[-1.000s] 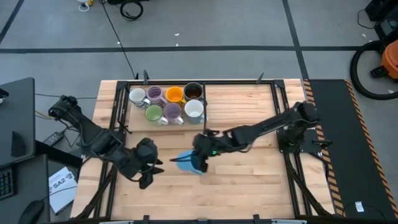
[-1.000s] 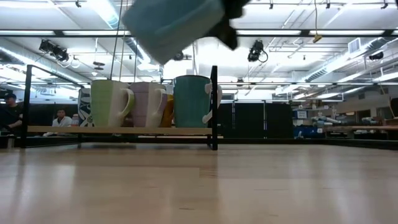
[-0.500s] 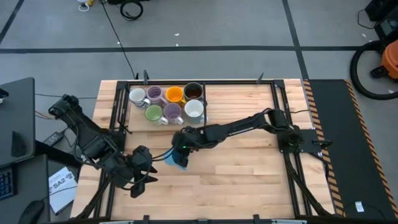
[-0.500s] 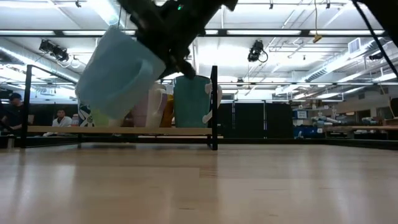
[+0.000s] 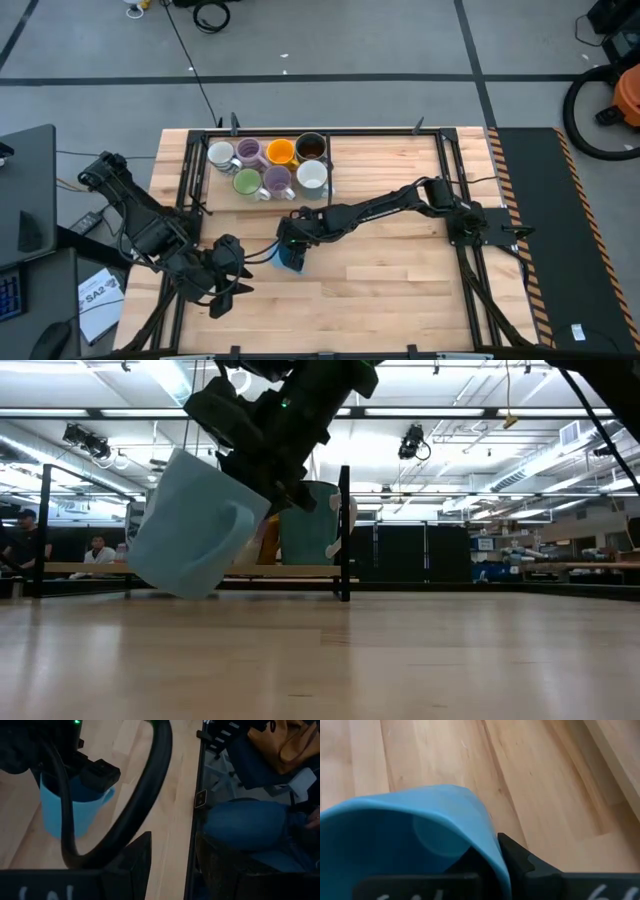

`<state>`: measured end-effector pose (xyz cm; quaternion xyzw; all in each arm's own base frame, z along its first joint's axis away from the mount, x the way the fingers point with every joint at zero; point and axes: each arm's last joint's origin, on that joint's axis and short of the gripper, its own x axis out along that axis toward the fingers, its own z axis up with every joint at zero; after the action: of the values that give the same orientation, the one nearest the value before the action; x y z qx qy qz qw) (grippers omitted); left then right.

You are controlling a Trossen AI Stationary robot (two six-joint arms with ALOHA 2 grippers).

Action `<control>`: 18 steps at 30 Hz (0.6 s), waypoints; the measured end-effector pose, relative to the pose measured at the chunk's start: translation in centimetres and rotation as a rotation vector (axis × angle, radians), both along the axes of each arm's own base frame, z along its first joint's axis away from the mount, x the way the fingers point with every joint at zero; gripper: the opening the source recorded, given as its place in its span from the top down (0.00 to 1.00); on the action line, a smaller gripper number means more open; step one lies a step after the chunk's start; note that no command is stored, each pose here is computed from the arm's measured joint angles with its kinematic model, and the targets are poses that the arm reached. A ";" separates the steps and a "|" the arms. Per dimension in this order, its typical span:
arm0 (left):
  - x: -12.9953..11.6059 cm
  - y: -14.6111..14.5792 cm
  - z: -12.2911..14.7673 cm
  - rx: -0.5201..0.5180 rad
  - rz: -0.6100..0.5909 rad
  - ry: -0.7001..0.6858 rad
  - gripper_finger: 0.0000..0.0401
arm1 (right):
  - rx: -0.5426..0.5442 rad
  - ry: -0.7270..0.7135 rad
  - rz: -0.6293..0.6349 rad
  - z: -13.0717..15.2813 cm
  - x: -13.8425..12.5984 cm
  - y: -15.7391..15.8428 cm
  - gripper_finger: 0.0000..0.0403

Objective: Place coffee mugs
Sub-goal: Put the blue mug on the shelf

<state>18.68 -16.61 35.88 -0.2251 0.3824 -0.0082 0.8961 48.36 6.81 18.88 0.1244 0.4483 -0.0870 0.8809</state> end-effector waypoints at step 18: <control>0.0 0.1 0.0 0.012 0.012 -0.011 0.60 | -0.002 0.036 -0.004 -1.1 -0.5 -0.1 0.88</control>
<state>18.72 -16.56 35.90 -0.2221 0.3760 -0.0016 0.8996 47.84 6.68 17.80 0.1229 0.4637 -0.0916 0.8727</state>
